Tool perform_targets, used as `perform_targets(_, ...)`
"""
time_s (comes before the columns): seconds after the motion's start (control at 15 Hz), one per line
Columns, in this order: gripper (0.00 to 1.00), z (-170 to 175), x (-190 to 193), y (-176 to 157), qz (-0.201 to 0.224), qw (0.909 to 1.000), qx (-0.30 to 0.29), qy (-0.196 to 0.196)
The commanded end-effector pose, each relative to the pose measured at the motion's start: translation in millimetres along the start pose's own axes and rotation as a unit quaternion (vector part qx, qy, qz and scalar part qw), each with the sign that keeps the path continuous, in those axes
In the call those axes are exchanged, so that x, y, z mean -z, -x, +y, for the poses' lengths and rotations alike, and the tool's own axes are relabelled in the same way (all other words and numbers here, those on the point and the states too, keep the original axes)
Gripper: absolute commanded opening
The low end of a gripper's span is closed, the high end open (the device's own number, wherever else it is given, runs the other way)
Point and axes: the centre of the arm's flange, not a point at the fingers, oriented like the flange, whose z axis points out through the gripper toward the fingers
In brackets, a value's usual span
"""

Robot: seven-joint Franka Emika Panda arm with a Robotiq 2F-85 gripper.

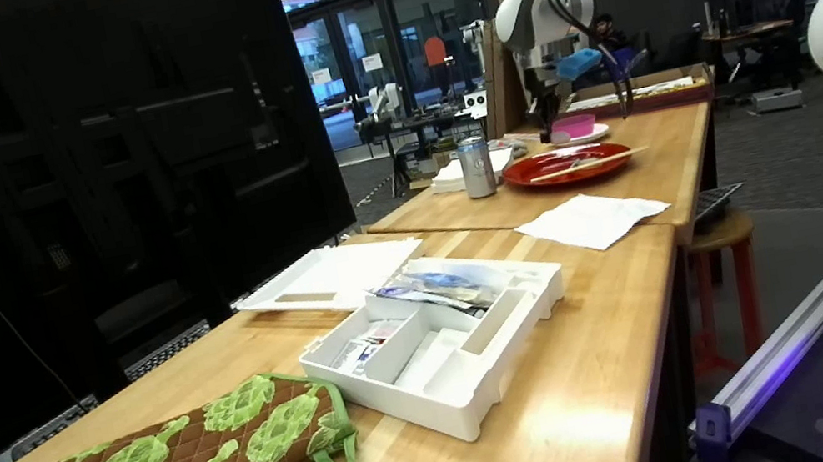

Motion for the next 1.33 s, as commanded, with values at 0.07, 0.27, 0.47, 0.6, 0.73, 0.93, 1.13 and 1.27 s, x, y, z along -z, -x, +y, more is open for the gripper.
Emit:
perform_targets(0.07, 0.01, 23, 54, 30, 0.067, 0.9945, -0.080, 0.010)
perform_targets(0.27, 0.01, 51, 79, 34, 0.104, 0.9837, -0.146, 0.014)
perform_targets(0.47, 0.01, 73, 93, 33, 0.133, 0.9692, -0.207, 0.008)
perform_targets(0.6, 0.01, 80, 93, 27, 0.141, 0.9599, -0.242, 0.009)
perform_targets(0.73, 0.01, 81, 86, 15, 0.145, 0.9472, -0.285, 0.025)
perform_targets(0.93, 0.01, 81, 74, -1, 0.154, 0.9186, -0.359, 0.064)
perform_targets(1.13, 0.01, 85, 65, -8, 0.162, 0.8951, -0.403, 0.102)
perform_targets(1.27, 0.01, 89, 56, -10, 0.167, 0.8777, -0.430, 0.130)
